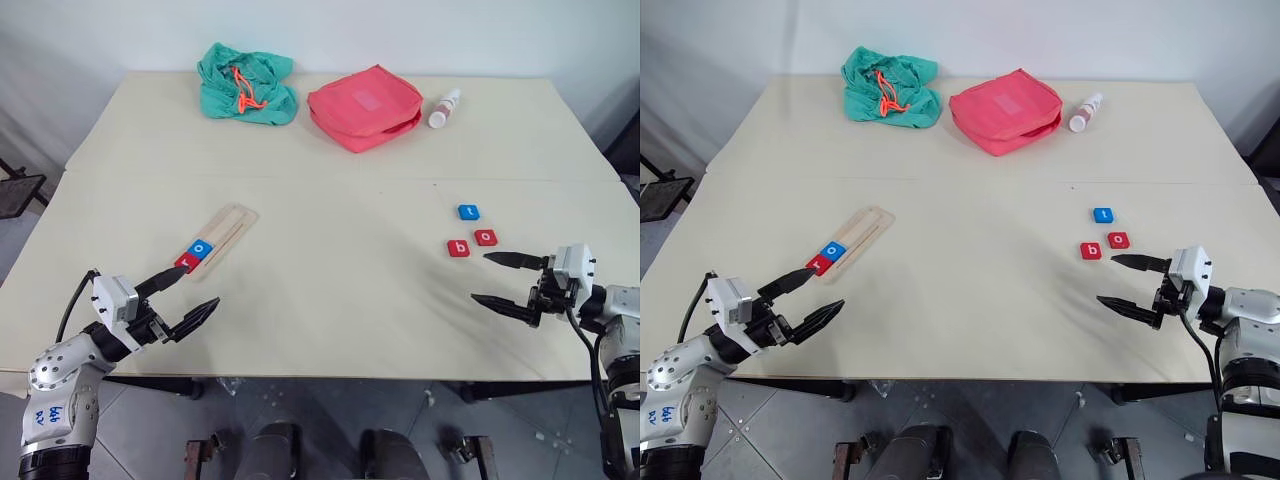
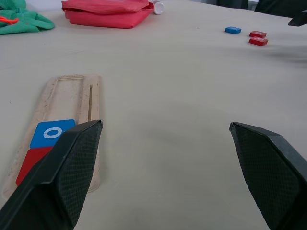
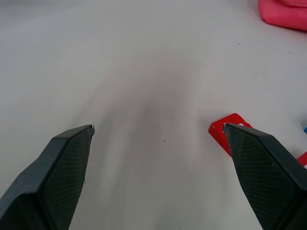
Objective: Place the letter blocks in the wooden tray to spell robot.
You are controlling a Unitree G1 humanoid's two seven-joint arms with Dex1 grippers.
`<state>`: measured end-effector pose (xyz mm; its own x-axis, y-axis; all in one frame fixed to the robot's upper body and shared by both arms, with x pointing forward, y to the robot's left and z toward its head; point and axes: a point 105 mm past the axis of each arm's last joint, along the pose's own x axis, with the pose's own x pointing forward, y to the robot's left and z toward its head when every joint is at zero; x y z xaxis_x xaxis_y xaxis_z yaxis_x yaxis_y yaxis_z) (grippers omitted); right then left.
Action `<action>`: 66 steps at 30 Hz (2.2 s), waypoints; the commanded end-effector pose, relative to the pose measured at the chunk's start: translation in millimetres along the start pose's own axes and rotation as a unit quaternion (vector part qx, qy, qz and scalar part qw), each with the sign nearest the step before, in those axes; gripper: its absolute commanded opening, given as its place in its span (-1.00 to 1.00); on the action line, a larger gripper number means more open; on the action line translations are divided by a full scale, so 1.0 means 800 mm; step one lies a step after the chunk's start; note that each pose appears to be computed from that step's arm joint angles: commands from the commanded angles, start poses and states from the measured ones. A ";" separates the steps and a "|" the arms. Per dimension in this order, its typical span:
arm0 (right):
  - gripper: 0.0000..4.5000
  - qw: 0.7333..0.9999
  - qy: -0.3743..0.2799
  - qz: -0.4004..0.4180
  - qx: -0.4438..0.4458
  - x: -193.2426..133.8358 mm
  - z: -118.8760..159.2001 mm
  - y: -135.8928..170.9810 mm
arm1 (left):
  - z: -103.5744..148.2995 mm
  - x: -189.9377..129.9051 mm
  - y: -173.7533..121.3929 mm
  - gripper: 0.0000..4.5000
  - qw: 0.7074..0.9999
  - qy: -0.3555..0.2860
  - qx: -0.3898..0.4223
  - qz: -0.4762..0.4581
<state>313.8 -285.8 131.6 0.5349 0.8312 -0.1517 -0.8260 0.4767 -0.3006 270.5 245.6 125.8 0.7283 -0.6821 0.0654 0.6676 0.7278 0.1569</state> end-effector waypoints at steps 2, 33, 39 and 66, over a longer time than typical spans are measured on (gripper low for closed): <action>0.99 0.999 -0.005 0.016 -0.030 -0.007 0.015 -0.004 | 0.018 0.002 0.002 1.00 1.000 -0.022 0.019 0.006; 0.99 0.992 -0.043 0.101 -0.054 0.051 0.048 0.005 | 0.019 -0.002 0.040 1.00 0.978 0.136 -0.008 0.155; 0.99 0.992 -0.049 0.105 -0.057 0.049 0.051 0.007 | 0.009 0.026 0.057 1.00 0.974 0.162 -0.008 0.156; 1.00 0.993 -0.048 0.091 -0.056 0.039 0.045 0.011 | -0.028 0.042 0.084 0.83 0.938 0.319 -0.014 0.137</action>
<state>322.0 -244.8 149.1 0.3971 0.9088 -0.1281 -0.8760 0.3337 -0.3483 346.5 263.7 130.5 0.8200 -0.3513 -0.4519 0.4643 0.8700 0.1661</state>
